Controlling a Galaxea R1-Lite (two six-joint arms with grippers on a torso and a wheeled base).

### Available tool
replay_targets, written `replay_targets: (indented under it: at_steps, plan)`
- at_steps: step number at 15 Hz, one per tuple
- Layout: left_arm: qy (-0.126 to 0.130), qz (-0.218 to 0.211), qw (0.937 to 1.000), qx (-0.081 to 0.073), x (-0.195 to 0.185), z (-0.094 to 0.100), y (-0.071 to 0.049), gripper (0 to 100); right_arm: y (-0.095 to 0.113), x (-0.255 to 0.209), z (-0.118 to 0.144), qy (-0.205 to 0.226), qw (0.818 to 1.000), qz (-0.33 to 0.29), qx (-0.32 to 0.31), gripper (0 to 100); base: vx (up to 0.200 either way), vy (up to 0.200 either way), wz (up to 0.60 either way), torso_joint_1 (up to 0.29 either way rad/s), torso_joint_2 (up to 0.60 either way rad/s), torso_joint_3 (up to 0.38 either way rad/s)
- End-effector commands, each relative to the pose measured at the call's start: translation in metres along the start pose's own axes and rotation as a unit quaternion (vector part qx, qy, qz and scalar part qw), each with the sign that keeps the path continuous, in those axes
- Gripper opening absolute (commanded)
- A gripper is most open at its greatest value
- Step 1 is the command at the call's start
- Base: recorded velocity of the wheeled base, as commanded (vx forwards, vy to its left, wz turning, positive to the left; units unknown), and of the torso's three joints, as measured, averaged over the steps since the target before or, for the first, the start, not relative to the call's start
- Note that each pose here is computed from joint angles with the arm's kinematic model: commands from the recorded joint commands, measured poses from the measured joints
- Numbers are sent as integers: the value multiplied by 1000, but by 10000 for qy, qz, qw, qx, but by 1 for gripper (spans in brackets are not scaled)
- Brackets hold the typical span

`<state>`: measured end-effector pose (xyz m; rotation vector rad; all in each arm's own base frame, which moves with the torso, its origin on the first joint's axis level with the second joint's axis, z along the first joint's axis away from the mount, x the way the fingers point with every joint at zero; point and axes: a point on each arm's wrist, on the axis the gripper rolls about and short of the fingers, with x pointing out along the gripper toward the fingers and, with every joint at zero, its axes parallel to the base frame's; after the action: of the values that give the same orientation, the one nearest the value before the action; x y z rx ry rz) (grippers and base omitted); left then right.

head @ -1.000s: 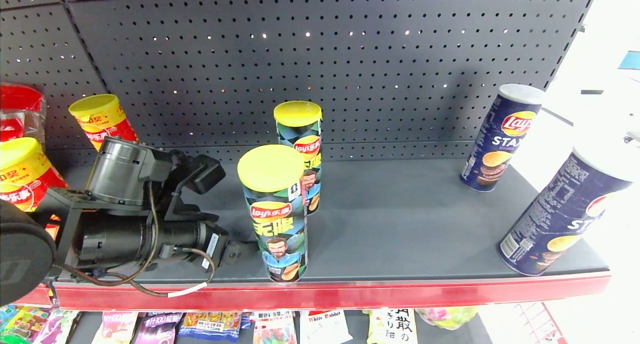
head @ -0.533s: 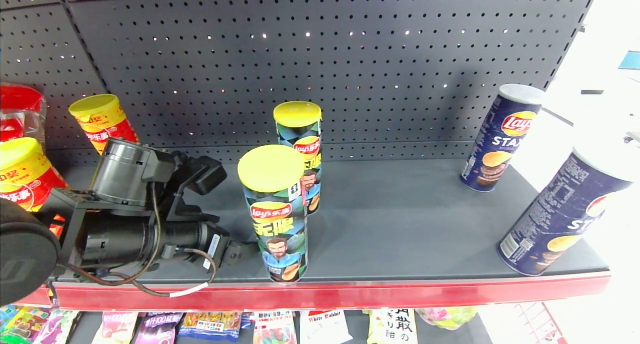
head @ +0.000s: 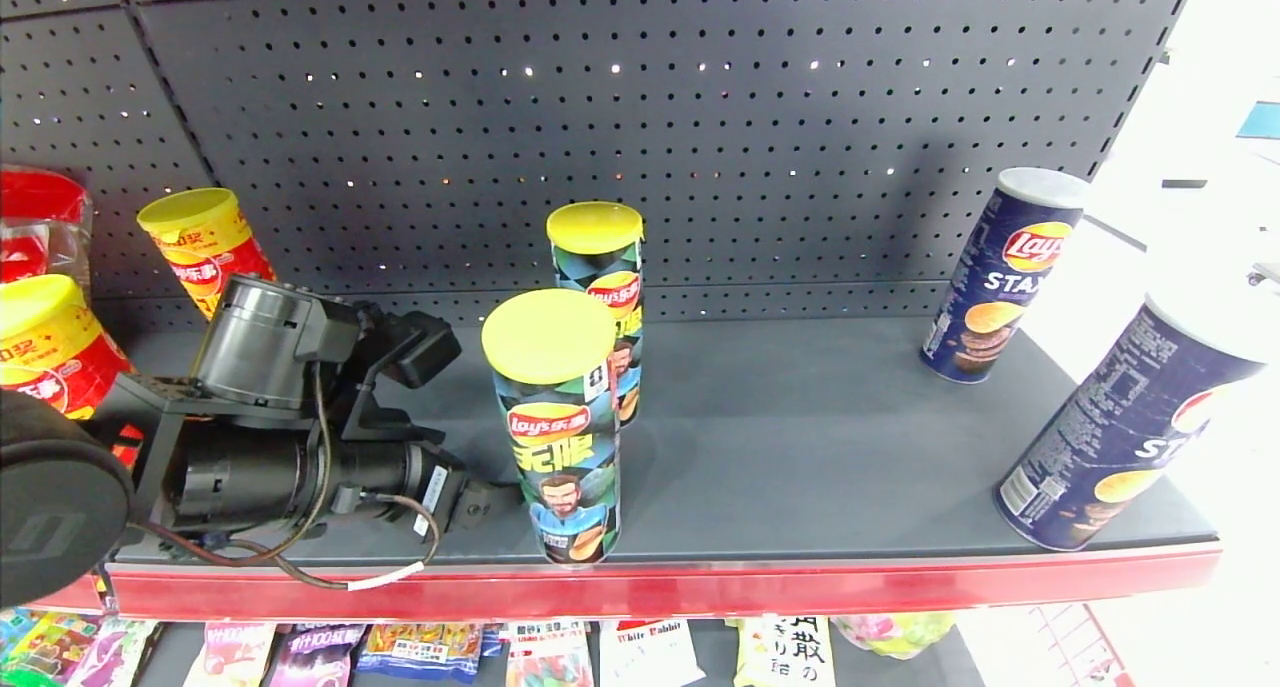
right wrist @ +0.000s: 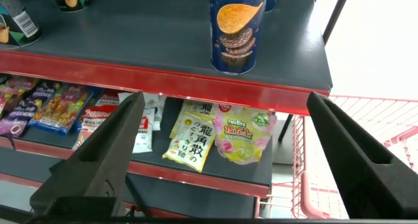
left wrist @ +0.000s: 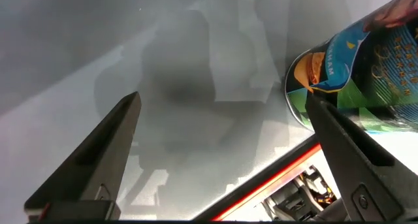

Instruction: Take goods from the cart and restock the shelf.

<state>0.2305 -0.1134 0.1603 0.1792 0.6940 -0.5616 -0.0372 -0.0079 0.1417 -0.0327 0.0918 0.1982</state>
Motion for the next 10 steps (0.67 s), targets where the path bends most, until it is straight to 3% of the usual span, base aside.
replay_targets:
  at_steps: [1,3,5,6,8,9,10]
  plan:
    - [-24,38,10000,-35,-6,-3,1,100,0,0,0,18,10000,4,-2,100,0,0,0,0,0,0]
    - [-234,161,9995,-128,-29,-10,5,100,0,1,-1,41,10000,4,-2,100,0,0,0,0,0,0]
    - [-834,363,9958,-141,-89,-37,0,100,0,3,-1,110,9999,14,-79,100,0,0,0,0,0,0]
    - [-1027,430,9937,-125,-116,-54,-6,100,0,5,1,180,9998,2,-132,100,0,0,0,0,0,0]
    - [-1147,536,9919,-87,-160,-86,-17,100,0,10,6,380,9990,-220,-131,100,0,0,0,0,0,0]
    - [-1205,879,9887,-141,-189,-114,-24,100,0,14,11,494,9970,-581,-117,100,0,0,0,0,0,0]
    - [-1432,1364,9799,-250,-209,-142,-29,100,1,15,14,535,9942,-926,-116,100,0,0,0,0,0,0]
